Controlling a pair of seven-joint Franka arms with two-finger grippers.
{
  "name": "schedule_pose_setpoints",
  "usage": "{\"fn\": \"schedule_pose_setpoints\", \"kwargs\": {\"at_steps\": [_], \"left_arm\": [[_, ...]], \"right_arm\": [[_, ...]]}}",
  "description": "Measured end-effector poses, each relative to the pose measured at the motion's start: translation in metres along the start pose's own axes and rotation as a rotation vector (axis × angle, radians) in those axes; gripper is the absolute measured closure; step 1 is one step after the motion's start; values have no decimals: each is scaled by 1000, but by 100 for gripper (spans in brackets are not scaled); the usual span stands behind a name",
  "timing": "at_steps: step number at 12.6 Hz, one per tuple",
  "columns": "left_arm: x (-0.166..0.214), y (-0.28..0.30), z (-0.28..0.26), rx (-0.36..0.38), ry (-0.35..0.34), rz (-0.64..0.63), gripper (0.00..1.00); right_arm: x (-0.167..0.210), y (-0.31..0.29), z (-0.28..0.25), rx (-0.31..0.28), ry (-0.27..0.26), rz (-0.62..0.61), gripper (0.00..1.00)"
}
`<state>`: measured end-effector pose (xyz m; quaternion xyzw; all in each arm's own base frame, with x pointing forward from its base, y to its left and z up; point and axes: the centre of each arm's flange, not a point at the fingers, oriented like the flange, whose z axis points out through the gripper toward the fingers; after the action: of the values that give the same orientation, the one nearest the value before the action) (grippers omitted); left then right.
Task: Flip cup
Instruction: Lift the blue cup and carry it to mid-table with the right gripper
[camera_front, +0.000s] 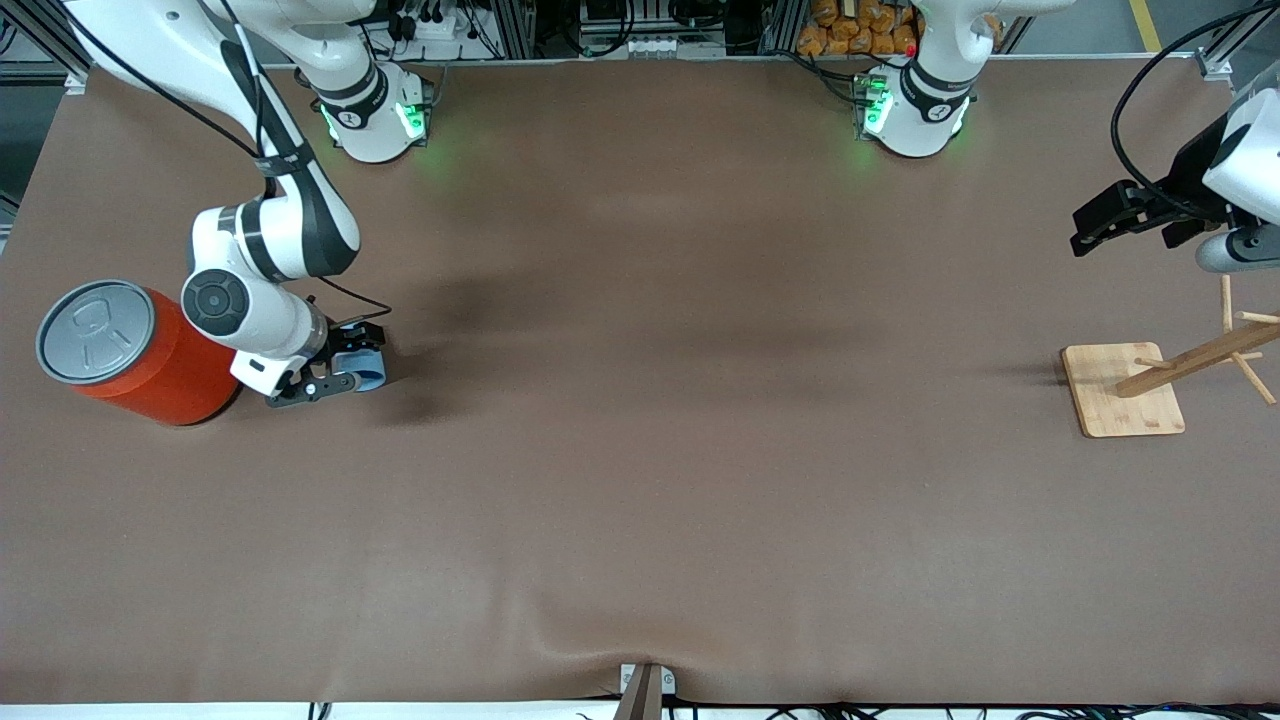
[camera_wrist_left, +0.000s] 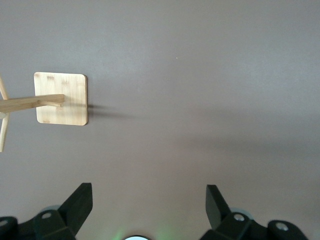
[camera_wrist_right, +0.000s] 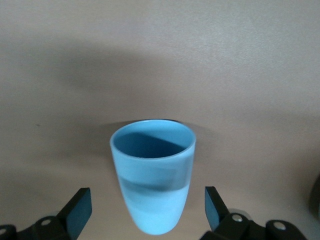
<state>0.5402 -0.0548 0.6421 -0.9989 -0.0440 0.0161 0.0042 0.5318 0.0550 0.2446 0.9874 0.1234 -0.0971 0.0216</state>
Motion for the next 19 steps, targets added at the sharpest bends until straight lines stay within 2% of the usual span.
{"fn": "schedule_pose_setpoints", "kwargs": {"at_steps": [3, 6, 7, 8, 10, 12, 13, 14, 16, 17, 19], "left_arm": [[0, 1, 1, 0, -1, 1, 0], [0, 1, 1, 0, -2, 2, 0], [0, 1, 1, 0, -2, 2, 0], [0, 1, 1, 0, -2, 2, 0], [0, 1, 1, 0, -2, 2, 0], [1, 1, 1, 0, -2, 2, 0], [1, 1, 1, 1, -3, 2, 0], [1, 2, 2, 1, -4, 3, 0], [2, 2, 4, 1, -7, 3, 0], [2, 2, 5, 2, -9, 3, 0], [3, 2, 6, 2, -11, 4, 0]], "right_arm": [[2, 1, 14, 4, 3, -1, 0], [5, -3, 40, 12, 28, -7, 0], [7, -4, 49, 15, 31, -8, 7], [9, -3, 48, 13, 32, -10, 16], [15, -6, 40, 11, 41, -17, 16], [36, -26, 5, 12, 14, -43, 16], [52, -46, -26, 25, 17, -62, 16], [67, -74, -60, 33, 44, -100, 16], [93, -149, -115, 37, 140, -214, 16], [104, -196, -130, 40, 180, -280, 16], [115, -290, -128, 42, 215, -413, 16]]}}
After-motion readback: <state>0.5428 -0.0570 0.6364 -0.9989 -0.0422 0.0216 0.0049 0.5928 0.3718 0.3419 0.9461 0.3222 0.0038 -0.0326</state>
